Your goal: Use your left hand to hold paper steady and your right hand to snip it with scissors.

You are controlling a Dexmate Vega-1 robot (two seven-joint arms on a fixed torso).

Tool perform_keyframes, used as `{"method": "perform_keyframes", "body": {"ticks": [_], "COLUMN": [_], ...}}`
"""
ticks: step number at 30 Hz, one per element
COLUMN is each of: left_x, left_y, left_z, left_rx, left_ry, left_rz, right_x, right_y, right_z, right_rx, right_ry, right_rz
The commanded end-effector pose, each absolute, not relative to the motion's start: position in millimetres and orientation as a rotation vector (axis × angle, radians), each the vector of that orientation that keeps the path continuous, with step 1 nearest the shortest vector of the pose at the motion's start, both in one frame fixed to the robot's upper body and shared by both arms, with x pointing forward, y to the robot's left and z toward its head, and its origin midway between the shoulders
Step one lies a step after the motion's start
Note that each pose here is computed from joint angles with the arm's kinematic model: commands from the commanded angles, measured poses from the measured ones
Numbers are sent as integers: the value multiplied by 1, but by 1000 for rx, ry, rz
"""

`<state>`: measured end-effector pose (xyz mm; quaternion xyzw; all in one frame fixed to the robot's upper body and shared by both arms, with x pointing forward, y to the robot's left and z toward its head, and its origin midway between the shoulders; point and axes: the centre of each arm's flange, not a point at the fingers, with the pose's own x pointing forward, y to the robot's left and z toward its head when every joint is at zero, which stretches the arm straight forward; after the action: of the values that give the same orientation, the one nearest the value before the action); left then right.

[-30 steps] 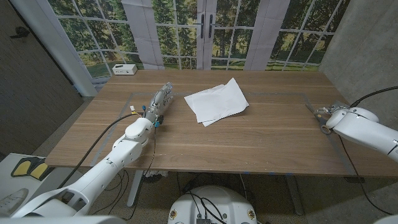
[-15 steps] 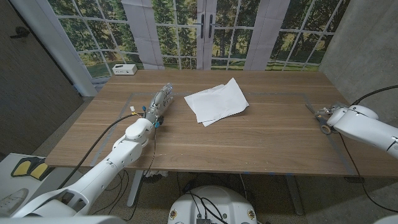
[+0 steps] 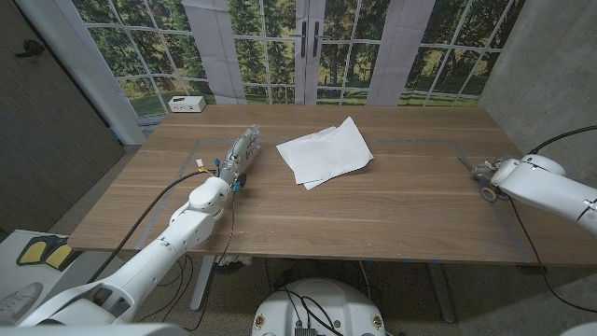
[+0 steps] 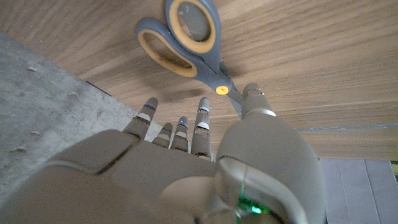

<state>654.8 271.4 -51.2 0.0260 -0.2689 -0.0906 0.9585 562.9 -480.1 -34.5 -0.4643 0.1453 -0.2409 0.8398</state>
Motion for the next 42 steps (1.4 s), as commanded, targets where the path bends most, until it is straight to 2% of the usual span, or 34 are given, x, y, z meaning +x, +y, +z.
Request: {"method": "perform_keyframes", "body": {"ticks": [1,42], "left_x": [657,663], "left_y": [271,270], "left_z": [-52,-51], "left_rx": [55,55], "left_ry": [-539,-531], "left_rz": [-182,-182], "right_x": [571,586], "right_y": [-483,-485], "right_z": [-31,-40], "right_rx": [-1001,-1053], "right_ry": [334,406], "right_rz": [-498,-503]}}
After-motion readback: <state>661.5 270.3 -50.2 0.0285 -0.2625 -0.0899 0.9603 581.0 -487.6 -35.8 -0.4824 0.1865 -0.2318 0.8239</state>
